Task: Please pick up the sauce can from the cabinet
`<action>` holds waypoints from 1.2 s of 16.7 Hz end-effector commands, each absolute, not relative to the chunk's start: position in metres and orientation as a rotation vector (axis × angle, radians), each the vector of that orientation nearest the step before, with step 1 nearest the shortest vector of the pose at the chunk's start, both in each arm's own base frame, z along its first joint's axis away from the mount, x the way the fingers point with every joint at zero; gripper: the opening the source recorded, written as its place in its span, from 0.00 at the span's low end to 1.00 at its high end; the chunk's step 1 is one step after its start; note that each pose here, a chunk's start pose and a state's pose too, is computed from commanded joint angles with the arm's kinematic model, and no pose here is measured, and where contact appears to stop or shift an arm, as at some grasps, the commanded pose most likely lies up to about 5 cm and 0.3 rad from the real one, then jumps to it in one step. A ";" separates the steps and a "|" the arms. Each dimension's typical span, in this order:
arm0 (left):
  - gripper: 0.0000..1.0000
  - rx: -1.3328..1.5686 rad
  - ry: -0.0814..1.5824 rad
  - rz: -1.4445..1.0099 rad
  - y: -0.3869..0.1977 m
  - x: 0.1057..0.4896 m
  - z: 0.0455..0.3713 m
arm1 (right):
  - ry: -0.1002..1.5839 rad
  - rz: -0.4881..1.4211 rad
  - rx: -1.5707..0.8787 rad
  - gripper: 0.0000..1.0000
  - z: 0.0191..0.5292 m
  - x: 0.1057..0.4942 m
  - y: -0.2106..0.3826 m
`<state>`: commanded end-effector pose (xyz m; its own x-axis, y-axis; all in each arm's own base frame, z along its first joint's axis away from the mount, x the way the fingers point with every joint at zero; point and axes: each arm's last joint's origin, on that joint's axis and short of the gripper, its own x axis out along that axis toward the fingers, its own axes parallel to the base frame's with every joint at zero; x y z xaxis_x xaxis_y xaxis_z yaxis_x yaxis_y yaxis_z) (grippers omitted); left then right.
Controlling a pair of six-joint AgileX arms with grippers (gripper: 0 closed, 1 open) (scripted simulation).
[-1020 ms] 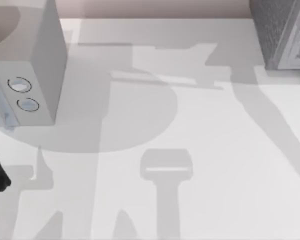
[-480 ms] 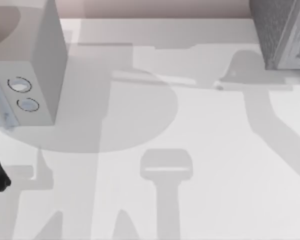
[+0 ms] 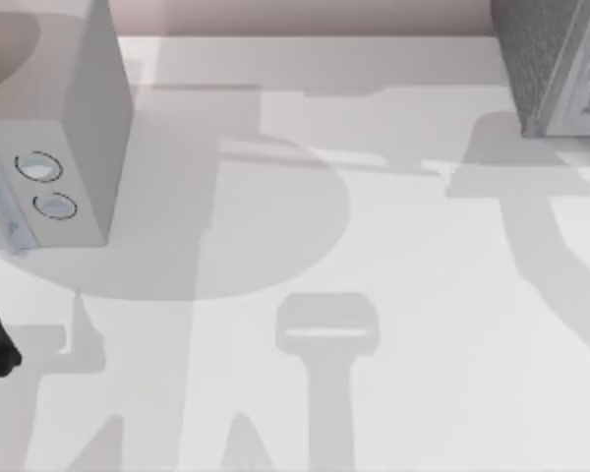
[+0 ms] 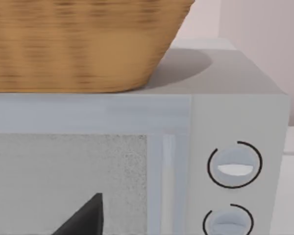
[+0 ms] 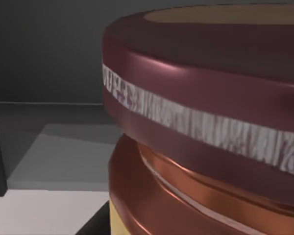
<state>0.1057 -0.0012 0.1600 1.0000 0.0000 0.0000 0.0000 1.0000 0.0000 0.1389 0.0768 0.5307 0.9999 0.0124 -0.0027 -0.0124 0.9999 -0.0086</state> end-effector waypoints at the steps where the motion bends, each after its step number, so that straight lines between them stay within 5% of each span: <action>1: 1.00 0.000 0.000 0.000 -0.001 0.106 0.160 | 0.007 0.016 -0.011 0.00 0.518 0.137 0.071; 14: 1.00 0.000 0.000 0.000 -0.001 0.106 0.160 | 0.048 0.012 -0.001 0.00 0.227 0.106 0.009; 20: 1.00 0.000 0.000 0.000 -0.001 0.106 0.160 | 0.002 0.000 0.000 0.00 0.162 0.106 -0.001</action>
